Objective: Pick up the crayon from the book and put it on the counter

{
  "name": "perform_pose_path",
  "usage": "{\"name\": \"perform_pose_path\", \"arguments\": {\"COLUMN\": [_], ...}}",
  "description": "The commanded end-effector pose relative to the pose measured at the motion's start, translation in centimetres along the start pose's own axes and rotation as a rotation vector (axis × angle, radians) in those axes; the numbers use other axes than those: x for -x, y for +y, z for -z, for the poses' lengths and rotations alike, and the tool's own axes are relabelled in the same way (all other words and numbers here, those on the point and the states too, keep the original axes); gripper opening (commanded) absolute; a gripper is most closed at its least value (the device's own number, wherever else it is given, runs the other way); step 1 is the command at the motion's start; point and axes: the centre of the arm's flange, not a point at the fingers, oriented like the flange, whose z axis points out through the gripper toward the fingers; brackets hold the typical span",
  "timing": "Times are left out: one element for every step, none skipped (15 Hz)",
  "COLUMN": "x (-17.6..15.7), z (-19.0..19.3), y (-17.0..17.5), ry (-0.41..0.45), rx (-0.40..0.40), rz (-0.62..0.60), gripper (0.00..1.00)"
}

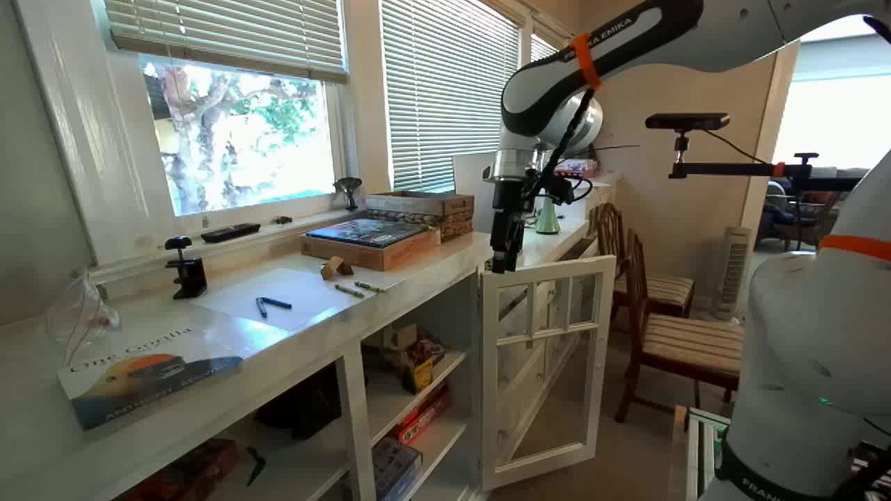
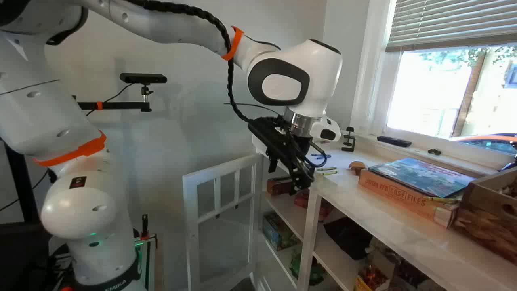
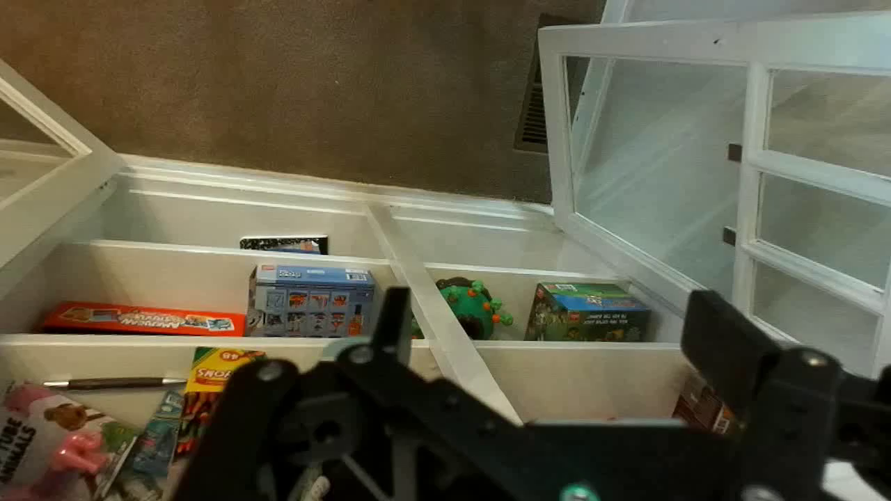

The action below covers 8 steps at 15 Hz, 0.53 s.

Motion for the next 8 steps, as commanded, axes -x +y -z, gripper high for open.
{"name": "perform_pose_path", "arguments": {"x": [0.0,0.0,0.0,0.0,0.0,0.0,-0.1,-0.3], "z": [0.0,0.0,0.0,0.0,0.0,0.0,-0.1,-0.3], "y": [0.0,0.0,0.0,0.0,0.0,0.0,0.3,1.0], "ry": [0.000,0.000,0.000,0.000,0.000,0.000,0.010,0.039], "rx": [0.000,0.000,0.000,0.000,0.000,0.000,0.020,0.112], "rz": [0.000,0.000,0.000,0.000,0.000,0.000,-0.009,-0.030], "gripper": [1.00,1.00,1.00,1.00,1.00,1.00,1.00,1.00]}}
